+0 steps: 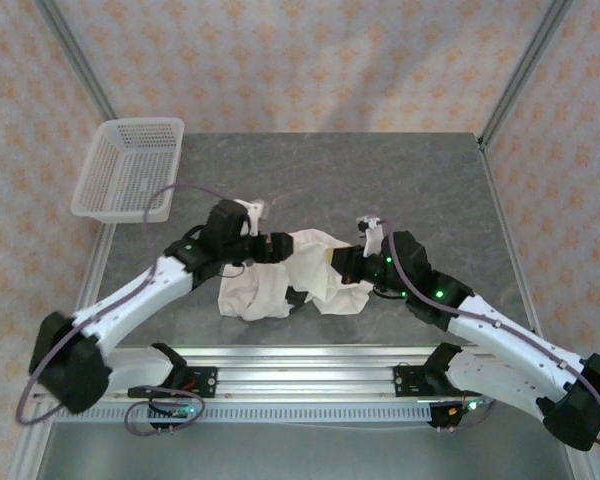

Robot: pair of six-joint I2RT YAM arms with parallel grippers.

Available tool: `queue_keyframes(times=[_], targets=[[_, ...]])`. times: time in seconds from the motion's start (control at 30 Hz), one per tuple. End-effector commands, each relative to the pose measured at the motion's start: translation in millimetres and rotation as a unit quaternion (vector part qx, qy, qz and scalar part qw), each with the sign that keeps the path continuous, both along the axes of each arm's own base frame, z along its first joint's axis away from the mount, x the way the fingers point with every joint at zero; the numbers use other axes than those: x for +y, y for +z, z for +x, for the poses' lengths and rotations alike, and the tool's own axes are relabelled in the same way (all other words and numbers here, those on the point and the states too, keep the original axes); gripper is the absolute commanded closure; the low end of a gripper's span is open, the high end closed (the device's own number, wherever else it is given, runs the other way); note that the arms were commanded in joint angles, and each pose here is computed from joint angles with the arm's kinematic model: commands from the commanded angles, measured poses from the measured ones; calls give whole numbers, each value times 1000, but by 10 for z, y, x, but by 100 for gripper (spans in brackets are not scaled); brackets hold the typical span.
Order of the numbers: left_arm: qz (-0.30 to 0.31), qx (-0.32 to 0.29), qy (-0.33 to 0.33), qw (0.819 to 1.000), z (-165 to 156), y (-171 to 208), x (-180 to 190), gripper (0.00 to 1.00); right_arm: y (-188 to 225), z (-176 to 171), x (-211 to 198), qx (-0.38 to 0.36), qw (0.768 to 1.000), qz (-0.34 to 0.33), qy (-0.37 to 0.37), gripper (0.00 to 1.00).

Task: Fold the inside-out t-shirt

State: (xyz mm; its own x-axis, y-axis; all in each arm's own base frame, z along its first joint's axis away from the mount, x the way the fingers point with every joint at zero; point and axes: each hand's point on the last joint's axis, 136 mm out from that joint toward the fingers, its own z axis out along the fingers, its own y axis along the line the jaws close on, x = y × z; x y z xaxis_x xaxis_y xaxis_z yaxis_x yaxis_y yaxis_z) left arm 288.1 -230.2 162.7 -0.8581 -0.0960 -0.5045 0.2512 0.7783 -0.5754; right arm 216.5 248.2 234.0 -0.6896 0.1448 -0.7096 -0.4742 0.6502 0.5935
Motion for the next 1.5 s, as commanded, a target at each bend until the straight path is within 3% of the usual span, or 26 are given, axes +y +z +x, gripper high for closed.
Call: queue_keyframes(times=[0.0, 0.03, 0.07, 0.1, 0.13, 0.17, 0.33, 0.47, 0.53, 0.57, 0.67, 0.8, 0.97, 1.2, 1.47], targets=[[-68, 60, -47, 995, -122, -114, -278, 22, -13, -33, -9, 1, 1000, -3, 8, 100], [-67, 60, -42, 995, -101, -140, -280, 27, -3, -19, -31, -1, 1000, -5, 1, 100], [-60, 61, -35, 996, -76, -177, -258, 39, -9, 1, -63, -1, 1000, -12, -9, 100], [-52, 61, -26, 996, -52, -202, -232, 62, -18, 18, -93, -1, 1000, -18, -17, 100], [-42, 60, -14, 997, -22, -222, -193, 94, -33, 27, -124, -1, 999, -25, -24, 100], [-35, 56, 0, 998, 15, -214, -148, 100, -51, 30, -149, 0, 999, -30, -28, 100], [-26, 5, 62, 998, 218, 86, 104, 100, -417, -199, -59, 41, 997, -57, 31, 100], [16, -14, 121, 992, 341, 103, 383, 100, -1080, -560, 203, 124, 982, -96, 101, 99], [36, -9, 137, 990, 361, -6, 456, 100, -1237, -639, 276, 152, 976, -104, 116, 94], [44, -3, 145, 988, 363, -100, 491, 100, -1251, -641, 291, 158, 975, -108, 117, 84], [47, 19, 141, 989, 344, -290, 463, 100, -1077, -521, 256, 131, 983, -97, 84, 74], [33, 27, 132, 990, 338, -349, 401, 100, -746, -398, 122, 76, 995, -55, 23, 72], [30, 22, 133, 990, 356, -313, 392, 100, -650, -362, 191, 30, 997, -70, -22, 67], [38, 20, 137, 990, 343, -296, 431, 100, -1063, -260, 648, 116, 989, -84, -24, 66], [33, 17, 132, 991, 338, -250, 415, 100, -1356, -164, 635, 153, 977, -138, -59, 60]])
